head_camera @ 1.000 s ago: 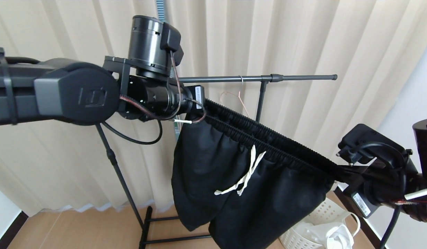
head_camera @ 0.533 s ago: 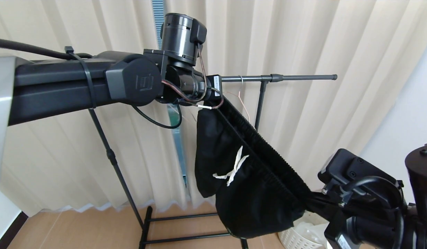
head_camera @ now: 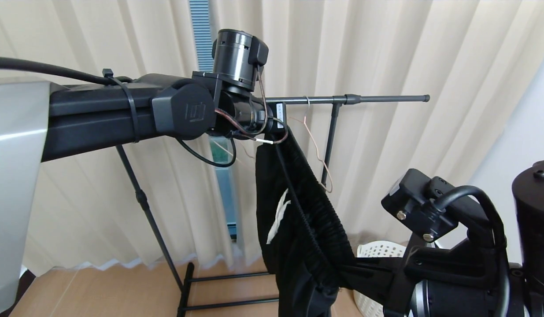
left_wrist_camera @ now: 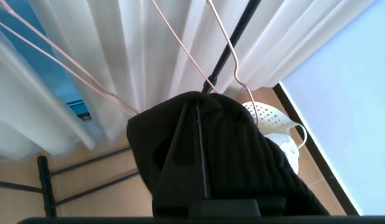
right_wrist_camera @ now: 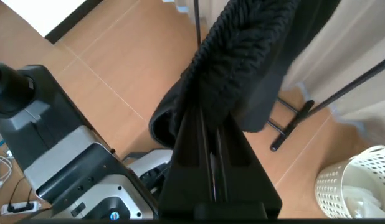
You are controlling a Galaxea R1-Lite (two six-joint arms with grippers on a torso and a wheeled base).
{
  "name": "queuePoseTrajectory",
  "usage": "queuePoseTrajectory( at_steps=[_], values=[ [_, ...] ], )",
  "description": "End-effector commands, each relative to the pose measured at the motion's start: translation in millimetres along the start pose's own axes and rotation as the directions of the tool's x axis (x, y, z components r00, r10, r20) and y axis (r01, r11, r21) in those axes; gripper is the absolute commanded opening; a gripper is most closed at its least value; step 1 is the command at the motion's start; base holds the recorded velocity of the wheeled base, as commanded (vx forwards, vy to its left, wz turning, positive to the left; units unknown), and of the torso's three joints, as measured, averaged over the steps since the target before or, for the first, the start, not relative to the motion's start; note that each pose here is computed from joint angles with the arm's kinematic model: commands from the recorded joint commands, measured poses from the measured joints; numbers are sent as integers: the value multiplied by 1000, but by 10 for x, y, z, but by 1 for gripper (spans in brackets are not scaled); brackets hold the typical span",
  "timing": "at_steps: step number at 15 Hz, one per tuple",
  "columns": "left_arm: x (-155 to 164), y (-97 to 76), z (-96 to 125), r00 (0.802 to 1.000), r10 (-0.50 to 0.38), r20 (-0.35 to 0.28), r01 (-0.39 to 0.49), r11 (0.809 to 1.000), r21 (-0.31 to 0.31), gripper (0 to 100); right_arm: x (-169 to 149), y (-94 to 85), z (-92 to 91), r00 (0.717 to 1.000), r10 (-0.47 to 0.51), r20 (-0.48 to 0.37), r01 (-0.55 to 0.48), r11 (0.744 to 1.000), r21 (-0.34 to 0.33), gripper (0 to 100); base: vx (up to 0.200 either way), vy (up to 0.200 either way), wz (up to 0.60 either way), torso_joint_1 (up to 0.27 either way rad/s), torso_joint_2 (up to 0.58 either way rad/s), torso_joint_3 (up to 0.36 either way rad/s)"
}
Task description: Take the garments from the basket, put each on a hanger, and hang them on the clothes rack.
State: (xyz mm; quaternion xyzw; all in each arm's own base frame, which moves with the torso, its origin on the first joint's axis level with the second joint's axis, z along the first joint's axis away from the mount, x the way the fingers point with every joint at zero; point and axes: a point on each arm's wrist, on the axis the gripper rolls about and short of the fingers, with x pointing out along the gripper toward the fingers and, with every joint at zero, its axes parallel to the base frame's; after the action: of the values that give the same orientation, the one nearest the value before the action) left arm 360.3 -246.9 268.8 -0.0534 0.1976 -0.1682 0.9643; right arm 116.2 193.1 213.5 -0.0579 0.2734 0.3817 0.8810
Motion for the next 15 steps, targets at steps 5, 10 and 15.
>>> queuePoseTrajectory(
  at_steps=[5, 10, 15],
  values=[
    [-352, 141, 136, 997, 39, -61, -39, 999, 5, 0, 86, -344, -79, 973, -227, -37, 223, 971, -91, 0, 0, 0, 0, 0, 0, 0],
    [-1255, 406, -32, 961, 92, -260, -79, 995, 59, 0, 304, -882, 259, 839, -544, -9, 544, 839, -34, 0, 0, 0, 0, 0, 0, 0],
    [-1677, 601, -796, 901, 61, -430, -20, 995, 100, 0, 744, -1164, 945, 792, -604, 92, 601, 797, 55, 0, 0, 0, 0, 0, 0, 0]
  ],
)
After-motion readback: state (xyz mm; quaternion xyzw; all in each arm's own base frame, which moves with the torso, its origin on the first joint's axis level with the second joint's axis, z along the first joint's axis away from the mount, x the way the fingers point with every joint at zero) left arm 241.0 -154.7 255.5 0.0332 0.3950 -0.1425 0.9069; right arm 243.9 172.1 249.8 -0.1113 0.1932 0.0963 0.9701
